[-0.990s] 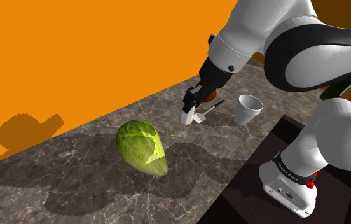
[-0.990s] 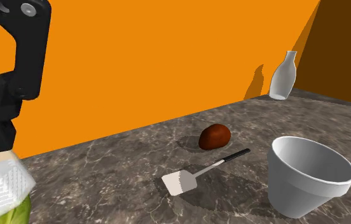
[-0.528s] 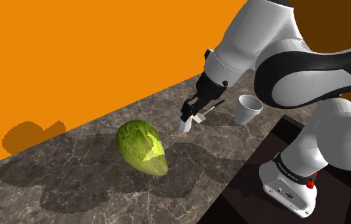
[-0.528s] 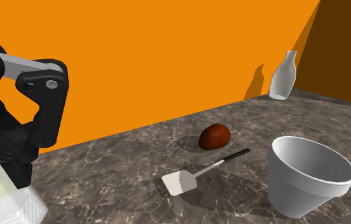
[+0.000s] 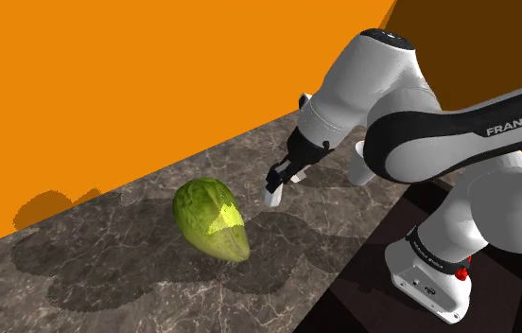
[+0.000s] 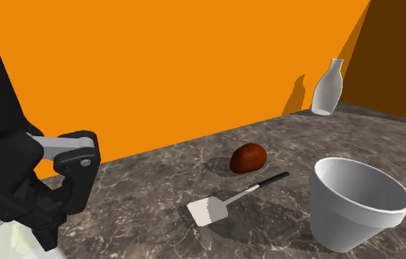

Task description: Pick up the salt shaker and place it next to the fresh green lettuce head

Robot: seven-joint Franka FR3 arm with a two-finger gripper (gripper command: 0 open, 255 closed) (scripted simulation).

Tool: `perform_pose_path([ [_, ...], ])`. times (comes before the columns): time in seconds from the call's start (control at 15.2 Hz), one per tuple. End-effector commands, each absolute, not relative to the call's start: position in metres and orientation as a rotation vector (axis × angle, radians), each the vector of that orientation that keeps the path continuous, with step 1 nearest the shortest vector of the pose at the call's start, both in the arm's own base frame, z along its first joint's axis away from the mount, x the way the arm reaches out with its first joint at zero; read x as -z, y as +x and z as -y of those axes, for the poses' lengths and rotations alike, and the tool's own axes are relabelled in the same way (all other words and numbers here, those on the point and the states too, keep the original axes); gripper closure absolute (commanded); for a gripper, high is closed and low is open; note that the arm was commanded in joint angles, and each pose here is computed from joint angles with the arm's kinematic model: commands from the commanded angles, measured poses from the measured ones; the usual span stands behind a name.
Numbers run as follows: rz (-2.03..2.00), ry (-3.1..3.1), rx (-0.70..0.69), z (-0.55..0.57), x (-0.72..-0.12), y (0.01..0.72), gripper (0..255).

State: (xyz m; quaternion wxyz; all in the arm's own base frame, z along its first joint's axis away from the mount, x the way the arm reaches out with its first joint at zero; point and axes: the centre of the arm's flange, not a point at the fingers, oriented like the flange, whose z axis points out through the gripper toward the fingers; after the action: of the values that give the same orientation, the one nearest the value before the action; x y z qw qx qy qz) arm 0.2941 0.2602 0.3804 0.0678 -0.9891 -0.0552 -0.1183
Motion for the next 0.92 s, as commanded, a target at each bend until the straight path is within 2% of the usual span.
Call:
perform_pose_path([
  [0.0,0.166,-2.98,0.357,-0.261,-0.37,0.294,255],
  [0.86,0.166,-2.98,0.357,-0.261,-0.301,0.294,255],
])
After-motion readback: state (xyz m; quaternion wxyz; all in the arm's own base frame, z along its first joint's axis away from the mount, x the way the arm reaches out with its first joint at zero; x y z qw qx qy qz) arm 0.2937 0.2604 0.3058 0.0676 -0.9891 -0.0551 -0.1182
